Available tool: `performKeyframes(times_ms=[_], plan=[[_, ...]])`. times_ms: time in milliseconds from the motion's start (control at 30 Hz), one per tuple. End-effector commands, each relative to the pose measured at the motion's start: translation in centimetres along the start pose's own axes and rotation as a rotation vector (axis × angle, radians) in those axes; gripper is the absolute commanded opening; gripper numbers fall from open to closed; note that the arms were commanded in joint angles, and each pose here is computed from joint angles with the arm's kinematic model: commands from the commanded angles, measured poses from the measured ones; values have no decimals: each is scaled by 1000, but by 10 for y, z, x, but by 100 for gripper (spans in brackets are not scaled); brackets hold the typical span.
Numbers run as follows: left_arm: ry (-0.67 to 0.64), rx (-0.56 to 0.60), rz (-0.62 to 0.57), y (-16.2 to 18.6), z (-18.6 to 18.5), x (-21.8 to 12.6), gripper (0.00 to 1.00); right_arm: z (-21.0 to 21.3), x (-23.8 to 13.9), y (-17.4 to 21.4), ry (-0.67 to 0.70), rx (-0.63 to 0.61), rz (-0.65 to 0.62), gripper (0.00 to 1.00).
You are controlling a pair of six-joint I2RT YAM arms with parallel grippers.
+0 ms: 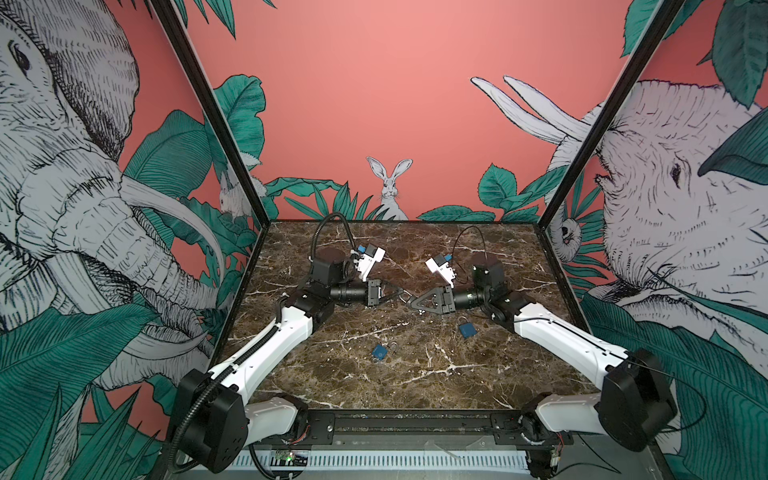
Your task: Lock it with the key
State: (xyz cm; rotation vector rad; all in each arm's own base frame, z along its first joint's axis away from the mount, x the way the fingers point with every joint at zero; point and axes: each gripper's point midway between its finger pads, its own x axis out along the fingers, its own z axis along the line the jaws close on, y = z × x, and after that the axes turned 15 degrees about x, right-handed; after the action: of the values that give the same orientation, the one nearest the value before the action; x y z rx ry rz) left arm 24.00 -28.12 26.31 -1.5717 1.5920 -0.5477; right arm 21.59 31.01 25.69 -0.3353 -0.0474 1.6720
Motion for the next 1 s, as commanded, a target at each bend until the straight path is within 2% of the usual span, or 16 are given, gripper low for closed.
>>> performKeyframes(times_ms=[0, 967], plan=[[-26, -66, 75, 32, 17, 7, 0, 55, -7, -3, -141, -219, 2, 0], [-55, -93, 106, 58, 33, 11, 0, 69, -7, -7, -235, -205, 5, 0]])
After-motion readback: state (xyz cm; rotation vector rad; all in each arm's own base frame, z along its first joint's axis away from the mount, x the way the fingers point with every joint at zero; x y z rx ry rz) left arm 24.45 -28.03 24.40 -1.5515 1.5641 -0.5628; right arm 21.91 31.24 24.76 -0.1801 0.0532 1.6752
